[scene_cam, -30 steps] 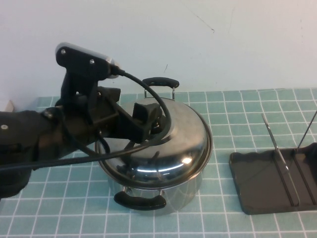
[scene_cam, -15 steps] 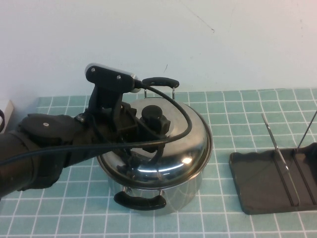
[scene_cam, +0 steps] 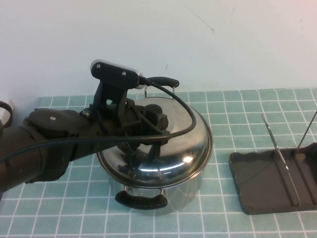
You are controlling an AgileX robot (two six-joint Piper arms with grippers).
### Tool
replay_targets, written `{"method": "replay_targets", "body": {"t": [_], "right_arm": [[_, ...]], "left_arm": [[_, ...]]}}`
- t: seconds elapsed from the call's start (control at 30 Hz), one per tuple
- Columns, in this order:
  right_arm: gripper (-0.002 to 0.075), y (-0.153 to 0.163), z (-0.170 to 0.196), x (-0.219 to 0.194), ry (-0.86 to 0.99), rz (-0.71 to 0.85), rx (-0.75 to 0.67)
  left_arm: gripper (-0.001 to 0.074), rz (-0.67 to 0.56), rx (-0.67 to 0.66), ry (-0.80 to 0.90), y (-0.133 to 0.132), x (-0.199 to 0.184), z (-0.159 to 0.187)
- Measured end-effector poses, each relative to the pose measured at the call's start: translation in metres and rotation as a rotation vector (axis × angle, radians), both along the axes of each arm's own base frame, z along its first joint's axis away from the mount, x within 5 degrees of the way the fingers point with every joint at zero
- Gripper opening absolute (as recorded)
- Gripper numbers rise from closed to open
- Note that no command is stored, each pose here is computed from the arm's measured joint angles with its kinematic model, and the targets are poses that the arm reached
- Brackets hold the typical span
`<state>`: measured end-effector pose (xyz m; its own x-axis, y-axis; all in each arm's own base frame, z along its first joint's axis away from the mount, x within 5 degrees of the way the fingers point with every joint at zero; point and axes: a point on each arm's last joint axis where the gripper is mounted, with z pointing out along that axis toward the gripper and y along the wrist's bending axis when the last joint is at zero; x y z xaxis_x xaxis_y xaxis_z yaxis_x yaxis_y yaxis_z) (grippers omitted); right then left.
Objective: Put pot lid on rack
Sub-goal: Open the pot, then hand over the pot lid
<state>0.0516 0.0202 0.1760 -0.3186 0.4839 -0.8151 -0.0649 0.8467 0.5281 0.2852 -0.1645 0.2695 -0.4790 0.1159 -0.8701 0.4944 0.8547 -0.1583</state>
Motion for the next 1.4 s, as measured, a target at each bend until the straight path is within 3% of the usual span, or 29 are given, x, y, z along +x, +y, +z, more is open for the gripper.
{"method": "replay_targets", "body": {"t": [0.03, 0.27, 0.43, 0.5, 0.67, 0.77, 1.1, 1.4], "right_arm": [[-0.0003, 0.000, 0.000, 0.000, 0.000, 0.001, 0.013], [-0.0002, 0.007, 0.021, -0.004, -0.065, 0.081, -0.025], [0.0046, 0.008, 0.053, -0.009, -0.167, 0.097, -0.007], [0.0113, 0.010, 0.061, -0.010, -0.183, 0.107, 0.050], [0.0346, 0.017, 0.071, -0.001, -0.142, 0.164, 0.247], [0.0413, 0.023, 0.078, 0.008, -0.147, 0.229, 0.346], [0.0435, 0.038, 0.112, 0.051, -0.054, 0.424, 0.364], [0.0438, 0.051, 0.133, 0.099, 0.069, 0.603, 0.425]], "left_arm": [[0.0321, -0.007, -0.004, -0.006, -0.001, 0.000, 0.002], [0.0333, -0.132, -0.124, -0.098, -0.006, -0.016, 0.052], [0.0333, -0.215, -0.308, -0.131, -0.009, -0.035, 0.092], [0.0333, -0.223, -0.378, -0.117, -0.009, -0.039, 0.099], [0.0333, -0.254, -0.414, -0.098, -0.012, -0.041, 0.100], [0.0333, -0.277, -0.420, -0.085, -0.014, -0.041, 0.098], [0.0333, -0.391, -0.443, -0.030, -0.025, -0.044, 0.090], [0.0333, -0.423, -0.451, -0.018, -0.027, -0.046, 0.089]]}}
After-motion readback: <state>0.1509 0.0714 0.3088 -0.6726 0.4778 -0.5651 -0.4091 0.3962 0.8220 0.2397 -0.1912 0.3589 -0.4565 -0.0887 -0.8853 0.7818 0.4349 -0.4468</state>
